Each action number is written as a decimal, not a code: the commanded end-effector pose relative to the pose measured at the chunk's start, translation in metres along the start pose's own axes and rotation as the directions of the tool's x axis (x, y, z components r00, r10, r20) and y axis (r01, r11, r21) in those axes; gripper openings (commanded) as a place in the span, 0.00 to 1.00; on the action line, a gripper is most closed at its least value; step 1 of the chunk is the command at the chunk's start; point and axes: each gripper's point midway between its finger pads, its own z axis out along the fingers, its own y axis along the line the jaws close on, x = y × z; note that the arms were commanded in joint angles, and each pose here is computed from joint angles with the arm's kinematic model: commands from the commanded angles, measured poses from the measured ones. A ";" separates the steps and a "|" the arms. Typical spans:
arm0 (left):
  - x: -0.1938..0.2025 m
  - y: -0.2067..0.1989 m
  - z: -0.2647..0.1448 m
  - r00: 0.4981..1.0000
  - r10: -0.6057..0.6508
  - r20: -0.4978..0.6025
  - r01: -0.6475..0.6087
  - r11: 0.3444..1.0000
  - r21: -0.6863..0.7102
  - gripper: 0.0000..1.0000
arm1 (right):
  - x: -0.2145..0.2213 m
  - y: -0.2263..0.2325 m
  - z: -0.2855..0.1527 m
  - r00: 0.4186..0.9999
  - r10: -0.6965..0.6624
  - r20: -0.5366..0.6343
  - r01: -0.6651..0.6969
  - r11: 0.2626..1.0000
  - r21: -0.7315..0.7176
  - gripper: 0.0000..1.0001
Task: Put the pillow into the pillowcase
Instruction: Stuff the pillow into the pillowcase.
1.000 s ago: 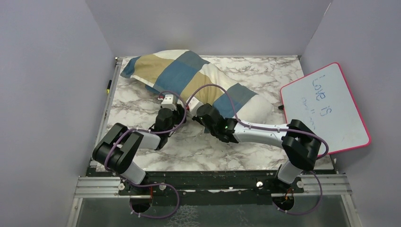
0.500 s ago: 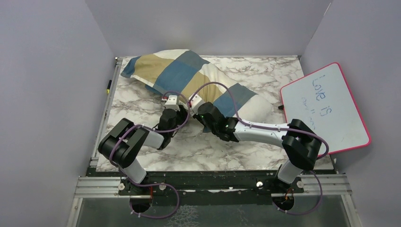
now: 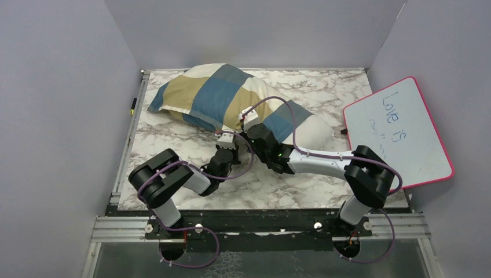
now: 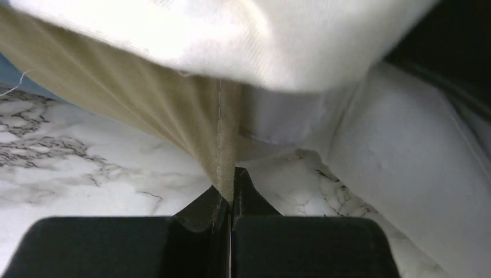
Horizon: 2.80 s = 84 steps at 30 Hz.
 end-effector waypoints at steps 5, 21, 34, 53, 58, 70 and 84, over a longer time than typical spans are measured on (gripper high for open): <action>0.007 -0.020 -0.017 0.998 0.025 0.049 -0.027 0.999 0.033 0.00 | -0.036 -0.017 0.008 0.959 0.231 0.162 -0.244 0.967 0.066 0.00; -0.280 -0.131 -0.115 0.868 0.030 0.495 -0.248 0.890 0.382 0.00 | -0.192 -0.023 -0.067 0.673 0.725 -0.145 -0.730 0.619 -0.290 0.00; -0.238 -0.168 -0.006 0.974 0.058 0.218 -0.177 0.793 0.583 0.00 | -0.023 -0.124 0.052 0.314 0.865 -0.392 -0.935 0.353 0.030 0.29; -0.234 -0.043 0.038 0.901 0.431 0.048 -0.434 0.897 0.089 0.56 | -0.067 -0.177 0.006 0.786 0.528 -0.321 -0.603 0.768 -0.214 0.85; -0.189 -0.004 0.042 0.930 0.339 -0.143 -0.347 0.937 -0.036 0.59 | -0.028 -0.162 0.029 0.793 0.455 -0.405 -0.573 0.784 -0.240 0.85; -0.083 0.017 -0.015 0.981 -0.028 -0.193 0.019 0.999 -0.049 0.70 | 0.026 -0.123 0.043 0.780 0.438 -0.448 -0.554 0.815 -0.168 0.71; -0.052 0.015 -0.041 0.966 -0.180 -0.185 0.182 0.983 -0.006 0.58 | 0.043 -0.125 0.045 0.752 0.478 -0.453 -0.579 0.807 -0.111 0.61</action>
